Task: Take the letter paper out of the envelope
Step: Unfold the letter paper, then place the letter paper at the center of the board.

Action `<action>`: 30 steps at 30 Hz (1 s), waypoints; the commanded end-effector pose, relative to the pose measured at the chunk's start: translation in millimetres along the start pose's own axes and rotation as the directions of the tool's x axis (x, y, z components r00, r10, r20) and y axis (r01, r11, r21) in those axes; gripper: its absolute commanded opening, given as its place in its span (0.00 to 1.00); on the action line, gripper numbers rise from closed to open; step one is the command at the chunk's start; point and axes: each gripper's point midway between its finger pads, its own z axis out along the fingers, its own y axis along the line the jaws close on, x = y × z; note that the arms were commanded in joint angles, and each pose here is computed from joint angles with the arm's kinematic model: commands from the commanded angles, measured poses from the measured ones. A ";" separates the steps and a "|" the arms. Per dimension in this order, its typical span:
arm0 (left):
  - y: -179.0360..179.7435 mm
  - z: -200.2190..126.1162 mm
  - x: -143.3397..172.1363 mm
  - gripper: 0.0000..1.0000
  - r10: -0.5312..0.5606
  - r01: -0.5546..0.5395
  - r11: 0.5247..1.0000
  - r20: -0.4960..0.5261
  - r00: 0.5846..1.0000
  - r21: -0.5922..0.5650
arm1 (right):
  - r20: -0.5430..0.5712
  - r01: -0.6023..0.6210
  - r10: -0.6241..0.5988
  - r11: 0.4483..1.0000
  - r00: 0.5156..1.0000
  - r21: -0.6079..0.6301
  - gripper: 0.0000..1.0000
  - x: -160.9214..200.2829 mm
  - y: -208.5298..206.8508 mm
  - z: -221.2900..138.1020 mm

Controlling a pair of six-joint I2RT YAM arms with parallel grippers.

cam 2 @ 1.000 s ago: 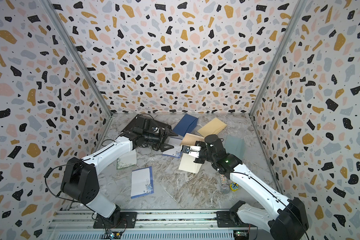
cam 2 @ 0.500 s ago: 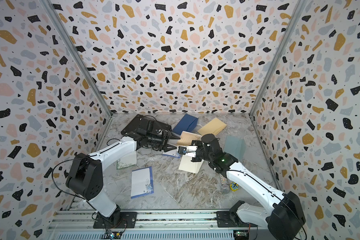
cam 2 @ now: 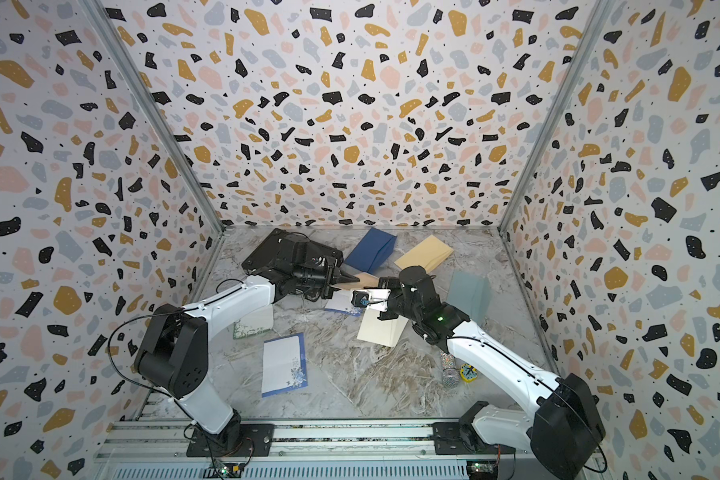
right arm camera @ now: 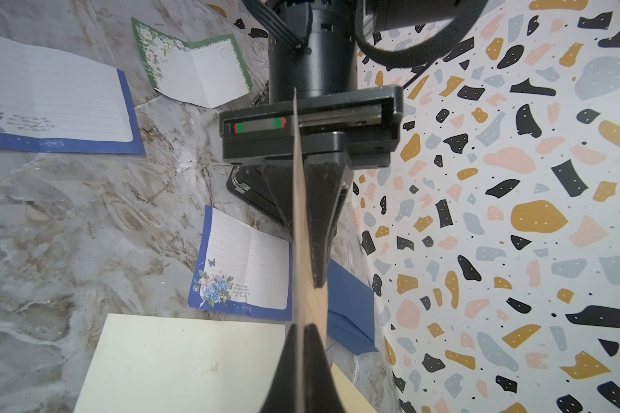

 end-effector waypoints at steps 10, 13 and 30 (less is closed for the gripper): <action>-36.8 -35.8 -13.7 0.00 0.198 -0.215 0.971 0.151 0.968 0.105 | 0.048 -0.414 0.414 0.910 0.909 -0.021 0.41 -9.9 12.2 -28.7; -28.5 -52.4 -10.7 0.00 0.300 -0.314 0.949 0.211 0.930 0.034 | 0.043 -0.618 0.617 0.786 0.786 -0.004 0.51 -10.7 11.5 -48.9; 104.1 -91.4 -19.4 0.00 0.431 -0.365 0.902 0.464 0.774 -0.230 | -0.235 -0.995 0.968 0.096 0.086 0.030 0.59 1.2 51.3 -56.3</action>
